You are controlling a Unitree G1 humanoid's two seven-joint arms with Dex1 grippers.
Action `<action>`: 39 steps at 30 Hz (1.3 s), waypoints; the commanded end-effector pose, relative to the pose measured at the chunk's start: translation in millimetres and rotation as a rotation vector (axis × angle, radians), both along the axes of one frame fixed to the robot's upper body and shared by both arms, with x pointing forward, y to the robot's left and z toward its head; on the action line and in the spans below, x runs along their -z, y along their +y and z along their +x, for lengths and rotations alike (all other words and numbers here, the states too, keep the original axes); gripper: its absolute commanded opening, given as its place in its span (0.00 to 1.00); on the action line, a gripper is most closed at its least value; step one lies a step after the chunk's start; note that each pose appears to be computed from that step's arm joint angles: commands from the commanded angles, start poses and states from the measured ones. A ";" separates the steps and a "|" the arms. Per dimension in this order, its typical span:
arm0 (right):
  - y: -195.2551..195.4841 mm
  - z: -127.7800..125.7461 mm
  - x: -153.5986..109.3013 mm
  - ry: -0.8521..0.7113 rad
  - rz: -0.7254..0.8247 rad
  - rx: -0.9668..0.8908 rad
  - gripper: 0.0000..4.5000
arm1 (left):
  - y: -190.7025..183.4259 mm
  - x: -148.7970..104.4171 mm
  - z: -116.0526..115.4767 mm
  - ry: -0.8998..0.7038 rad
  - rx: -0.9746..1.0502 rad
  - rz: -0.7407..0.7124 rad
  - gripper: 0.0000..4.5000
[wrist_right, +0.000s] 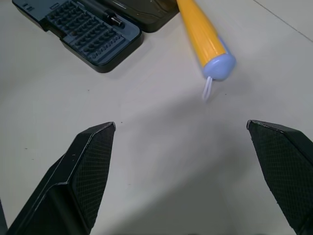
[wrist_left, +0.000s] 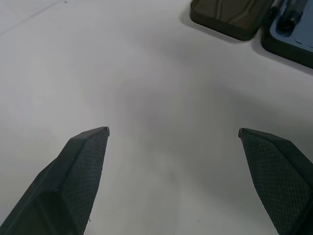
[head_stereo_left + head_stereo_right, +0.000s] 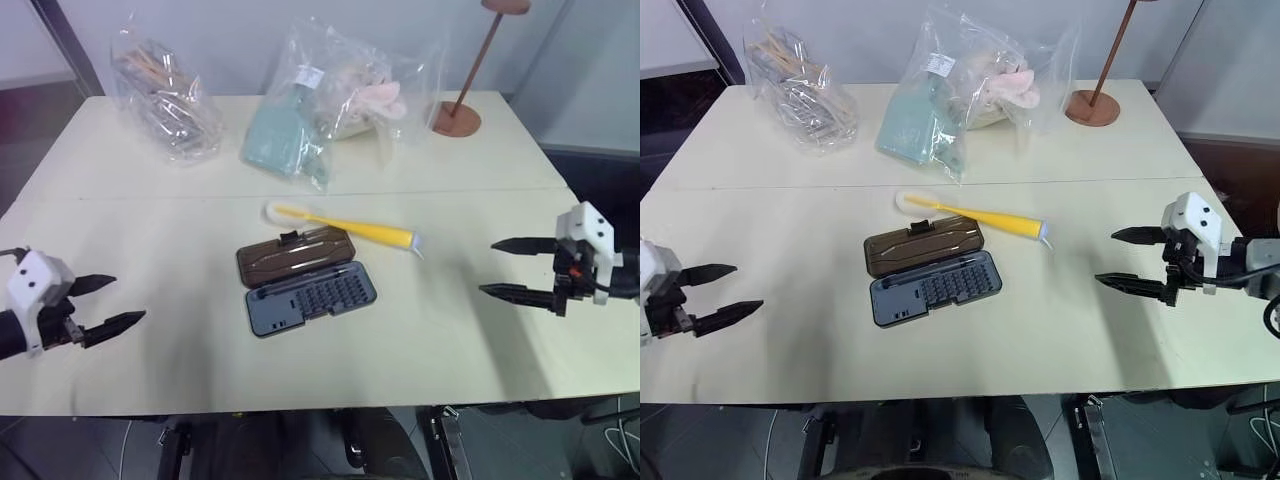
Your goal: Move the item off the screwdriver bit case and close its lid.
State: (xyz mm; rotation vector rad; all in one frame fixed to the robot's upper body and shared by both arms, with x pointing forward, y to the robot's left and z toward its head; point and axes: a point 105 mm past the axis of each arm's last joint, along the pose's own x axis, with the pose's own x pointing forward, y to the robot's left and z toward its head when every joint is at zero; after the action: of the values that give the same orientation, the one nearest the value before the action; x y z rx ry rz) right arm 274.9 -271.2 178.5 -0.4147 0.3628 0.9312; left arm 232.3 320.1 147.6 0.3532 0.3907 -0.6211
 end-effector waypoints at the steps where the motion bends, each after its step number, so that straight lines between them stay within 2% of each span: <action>1: 0.9 2.1 -8.4 -0.039 -0.012 -0.013 1.00 | -0.6 -10.2 -0.6 -0.033 0.002 0.009 0.99; 8: -0.5 3.7 -6.1 -0.051 -0.022 -0.003 1.00 | -0.6 -7.7 0.1 -0.040 -0.018 0.001 0.99; 14: 3.1 9.4 -8.0 -0.044 0.010 0.017 1.00 | -6.9 -13.7 10.7 -0.083 -0.033 -0.040 0.99; 18: 25.3 18.2 -18.3 -0.081 0.030 -0.027 1.00 | -32.1 -24.1 16.4 -0.103 0.049 -0.108 0.99; 21: 75.2 48.0 -37.0 -0.163 0.115 -0.069 1.00 | -87.2 -44.7 24.2 -0.104 0.251 -0.222 0.99; 23: 94.0 58.2 -42.7 -0.176 0.147 -0.084 1.00 | -105.1 -51.8 27.6 -0.097 0.308 -0.264 0.99; 27: 151.4 101.2 -24.2 -0.207 0.056 -0.068 1.00 | -151.0 -51.6 30.1 -0.076 0.513 -0.213 0.99; 32: 183.0 133.6 -10.5 -0.206 -0.011 -0.040 1.00 | -155.0 -48.8 28.9 -0.061 0.566 -0.159 0.99; 36: 194.5 145.1 3.9 -0.185 -0.065 -0.058 1.00 | -144.9 -48.0 31.1 -0.071 0.524 -0.145 0.99; 37: 195.6 146.1 6.1 -0.179 -0.068 -0.064 0.88 | -143.7 -47.9 31.4 -0.074 0.518 -0.142 1.00; 38: 196.3 147.8 9.4 -0.178 -0.080 -0.065 0.82 | -142.3 -47.9 31.8 -0.078 0.509 -0.140 1.00; 39: 197.7 148.2 14.1 -0.171 -0.094 -0.074 0.72 | -140.8 -48.0 31.8 -0.082 0.500 -0.141 1.00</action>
State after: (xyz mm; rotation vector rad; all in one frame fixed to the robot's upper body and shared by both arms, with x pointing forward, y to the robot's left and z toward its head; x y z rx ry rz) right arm 421.0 -78.6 156.7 -0.5558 0.2691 0.9322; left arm 263.6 174.3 183.7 0.3014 0.2243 -1.1416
